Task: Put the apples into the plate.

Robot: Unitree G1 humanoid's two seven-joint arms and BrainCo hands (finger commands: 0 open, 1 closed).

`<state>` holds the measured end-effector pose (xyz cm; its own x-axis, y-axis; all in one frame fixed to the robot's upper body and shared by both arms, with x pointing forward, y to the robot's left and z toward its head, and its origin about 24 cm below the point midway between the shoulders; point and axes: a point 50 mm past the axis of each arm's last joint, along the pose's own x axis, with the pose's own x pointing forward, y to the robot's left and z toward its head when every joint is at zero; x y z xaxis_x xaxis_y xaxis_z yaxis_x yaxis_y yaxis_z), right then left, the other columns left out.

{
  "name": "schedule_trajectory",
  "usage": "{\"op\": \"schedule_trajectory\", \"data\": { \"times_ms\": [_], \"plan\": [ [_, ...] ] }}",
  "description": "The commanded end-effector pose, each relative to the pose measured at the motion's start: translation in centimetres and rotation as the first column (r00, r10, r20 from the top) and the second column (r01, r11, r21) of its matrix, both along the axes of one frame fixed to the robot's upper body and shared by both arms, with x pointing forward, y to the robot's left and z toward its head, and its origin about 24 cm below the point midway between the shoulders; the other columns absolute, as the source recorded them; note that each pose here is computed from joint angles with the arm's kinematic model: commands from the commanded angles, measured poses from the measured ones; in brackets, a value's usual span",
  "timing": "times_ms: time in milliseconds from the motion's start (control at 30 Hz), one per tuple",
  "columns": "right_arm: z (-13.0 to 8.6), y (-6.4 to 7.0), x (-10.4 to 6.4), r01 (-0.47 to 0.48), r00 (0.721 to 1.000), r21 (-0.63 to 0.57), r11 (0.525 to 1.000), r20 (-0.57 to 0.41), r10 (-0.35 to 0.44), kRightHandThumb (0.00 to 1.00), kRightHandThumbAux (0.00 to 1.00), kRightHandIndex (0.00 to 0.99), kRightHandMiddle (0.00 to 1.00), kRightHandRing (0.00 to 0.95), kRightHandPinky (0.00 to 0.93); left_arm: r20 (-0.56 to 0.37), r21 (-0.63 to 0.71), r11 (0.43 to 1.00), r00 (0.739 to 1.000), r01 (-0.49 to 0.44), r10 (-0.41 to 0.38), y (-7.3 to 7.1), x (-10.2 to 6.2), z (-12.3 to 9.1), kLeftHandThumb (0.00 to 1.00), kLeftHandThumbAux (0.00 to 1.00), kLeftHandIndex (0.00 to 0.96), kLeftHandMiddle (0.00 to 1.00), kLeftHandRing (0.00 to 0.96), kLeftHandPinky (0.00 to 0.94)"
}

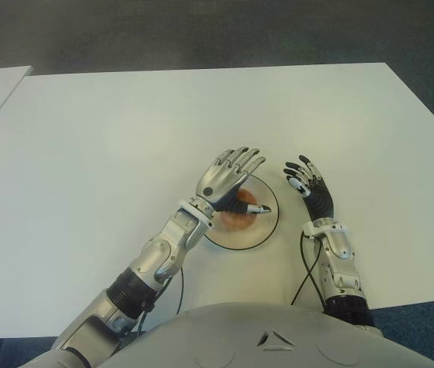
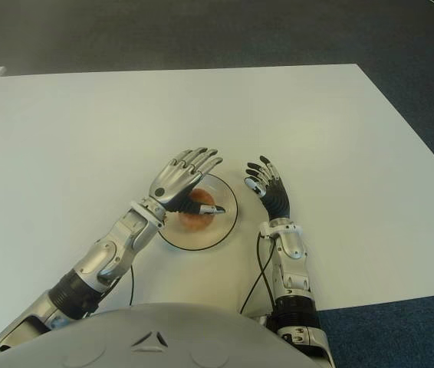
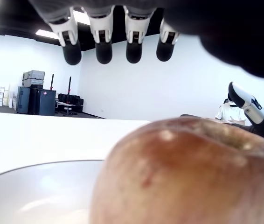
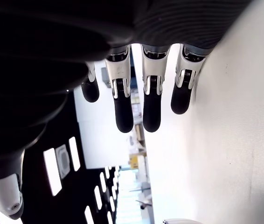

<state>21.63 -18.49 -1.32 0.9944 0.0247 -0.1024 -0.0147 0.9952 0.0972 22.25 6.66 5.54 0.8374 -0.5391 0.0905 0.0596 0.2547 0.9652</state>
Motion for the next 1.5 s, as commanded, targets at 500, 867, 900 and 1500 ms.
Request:
{"op": "schedule_trajectory", "data": {
  "times_ms": [500,867,900,1500],
  "plan": [
    [-2.0,-0.1,-2.0,0.017,0.992,0.007,1.000,-0.125,-0.016,0.202,0.585,0.098,0.261,0.214,0.138,-0.552,-0.726,0.415,0.825,-0.548,0.124,8.5,-5.3,-1.4,0.001,0.222,0.000,0.000,0.000,0.000],
    [-2.0,-0.2,-2.4,-0.007,0.992,-0.001,1.000,-0.127,0.007,0.196,0.581,0.091,0.252,0.216,0.165,-0.549,-0.653,0.364,0.746,-0.665,0.378,11.3,-7.7,-6.2,0.000,0.191,0.000,0.000,0.000,0.000],
    [-2.0,-0.2,-2.5,-0.009,0.992,0.000,1.000,-0.128,0.009,0.199,0.582,0.090,0.251,0.217,0.175,-0.541,-0.644,0.372,0.742,-0.668,0.395,11.3,-7.7,-6.2,0.000,0.188,0.000,0.000,0.000,0.000],
    [-1.9,-0.5,-2.8,-0.030,0.991,0.008,1.000,-0.128,0.031,0.193,0.592,0.080,0.243,0.210,0.151,-0.538,-0.678,0.299,0.730,-0.672,0.421,11.1,-8.7,-8.0,0.000,0.228,0.109,0.001,0.000,0.000]
  ]
}}
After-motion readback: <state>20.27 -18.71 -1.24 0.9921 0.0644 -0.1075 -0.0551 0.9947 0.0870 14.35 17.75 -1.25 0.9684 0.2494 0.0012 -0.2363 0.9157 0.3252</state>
